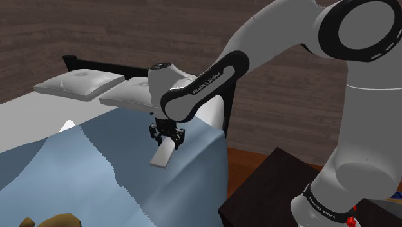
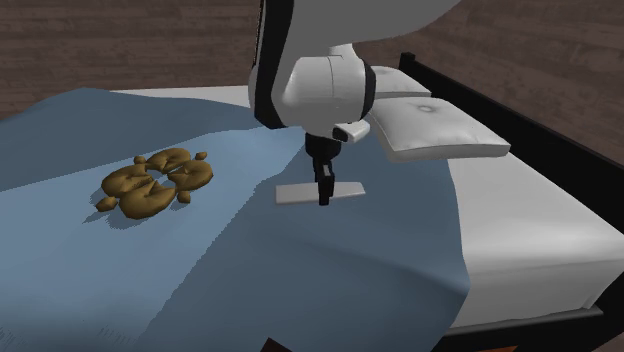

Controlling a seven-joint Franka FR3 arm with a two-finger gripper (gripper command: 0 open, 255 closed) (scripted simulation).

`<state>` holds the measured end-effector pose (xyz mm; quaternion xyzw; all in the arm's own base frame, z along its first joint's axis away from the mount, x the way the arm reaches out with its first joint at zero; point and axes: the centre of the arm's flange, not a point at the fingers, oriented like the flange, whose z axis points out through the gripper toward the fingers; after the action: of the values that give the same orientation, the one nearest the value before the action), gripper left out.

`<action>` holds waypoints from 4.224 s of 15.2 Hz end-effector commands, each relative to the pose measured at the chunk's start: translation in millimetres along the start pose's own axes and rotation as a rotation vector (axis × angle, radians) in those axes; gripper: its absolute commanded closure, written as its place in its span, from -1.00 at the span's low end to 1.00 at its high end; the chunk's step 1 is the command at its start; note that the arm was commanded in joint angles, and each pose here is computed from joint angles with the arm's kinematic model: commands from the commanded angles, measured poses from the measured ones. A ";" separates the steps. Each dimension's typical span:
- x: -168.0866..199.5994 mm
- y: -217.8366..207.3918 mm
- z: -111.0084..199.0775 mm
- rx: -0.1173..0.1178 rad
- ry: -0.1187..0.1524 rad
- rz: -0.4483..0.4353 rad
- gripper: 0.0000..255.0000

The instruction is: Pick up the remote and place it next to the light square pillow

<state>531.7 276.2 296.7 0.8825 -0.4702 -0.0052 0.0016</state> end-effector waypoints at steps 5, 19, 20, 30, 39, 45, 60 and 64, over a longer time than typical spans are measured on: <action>-0.5 0.7 -31.7 0.000 0.000 0.000 1.00; -1.0 1.3 -105.6 0.000 0.000 0.000 1.00; -1.1 1.3 -110.9 0.000 0.000 0.000 1.00; 50.7 -7.6 -139.2 0.000 0.000 0.000 1.00; 167.7 -28.2 -141.3 0.000 0.000 0.000 1.00; 215.8 -36.7 -126.3 0.000 0.000 0.000 1.00; 216.4 -37.4 -47.1 0.000 0.000 0.000 1.00; 216.6 -37.5 -26.0 0.000 0.000 0.000 1.00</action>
<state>684.8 117.2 325.0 0.8825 -0.4702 -0.0056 0.0019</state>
